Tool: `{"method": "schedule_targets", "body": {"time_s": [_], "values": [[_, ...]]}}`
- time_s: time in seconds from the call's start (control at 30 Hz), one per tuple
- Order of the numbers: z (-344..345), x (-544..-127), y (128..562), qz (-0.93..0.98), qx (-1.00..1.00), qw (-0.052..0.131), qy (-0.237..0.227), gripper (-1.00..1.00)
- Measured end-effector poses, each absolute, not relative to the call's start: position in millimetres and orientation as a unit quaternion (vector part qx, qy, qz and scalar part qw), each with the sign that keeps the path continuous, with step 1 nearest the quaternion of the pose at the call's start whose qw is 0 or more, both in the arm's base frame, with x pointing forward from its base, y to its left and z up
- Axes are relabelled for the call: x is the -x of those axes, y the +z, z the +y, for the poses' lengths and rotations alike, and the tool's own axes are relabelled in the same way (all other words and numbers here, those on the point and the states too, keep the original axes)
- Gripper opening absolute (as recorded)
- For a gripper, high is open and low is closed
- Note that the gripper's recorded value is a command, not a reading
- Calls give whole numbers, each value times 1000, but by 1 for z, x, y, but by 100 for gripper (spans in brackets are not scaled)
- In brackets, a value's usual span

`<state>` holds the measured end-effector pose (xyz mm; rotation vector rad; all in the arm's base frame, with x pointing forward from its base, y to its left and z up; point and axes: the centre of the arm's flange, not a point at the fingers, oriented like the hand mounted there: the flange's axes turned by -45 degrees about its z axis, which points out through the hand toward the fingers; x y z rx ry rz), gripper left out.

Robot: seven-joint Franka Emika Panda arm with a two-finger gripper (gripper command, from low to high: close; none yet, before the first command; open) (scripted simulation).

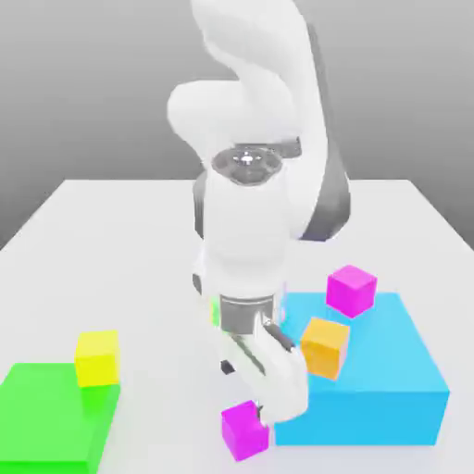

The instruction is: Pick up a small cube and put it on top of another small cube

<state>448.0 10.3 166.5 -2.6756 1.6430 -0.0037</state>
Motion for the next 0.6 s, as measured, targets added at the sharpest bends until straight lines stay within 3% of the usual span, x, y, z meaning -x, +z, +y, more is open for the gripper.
{"method": "schedule_targets", "body": {"time_s": [0.07, 0.1, 0.33, 0.6], "values": [[10, -447, 143, 525, 851, 0, 0, 0], [10, -446, 132, 525, 851, 0, 0, -100], [10, -446, 130, 525, 851, 1, -1, -100], [3, -452, 198, 499, 866, 2, 5, -100]]}}
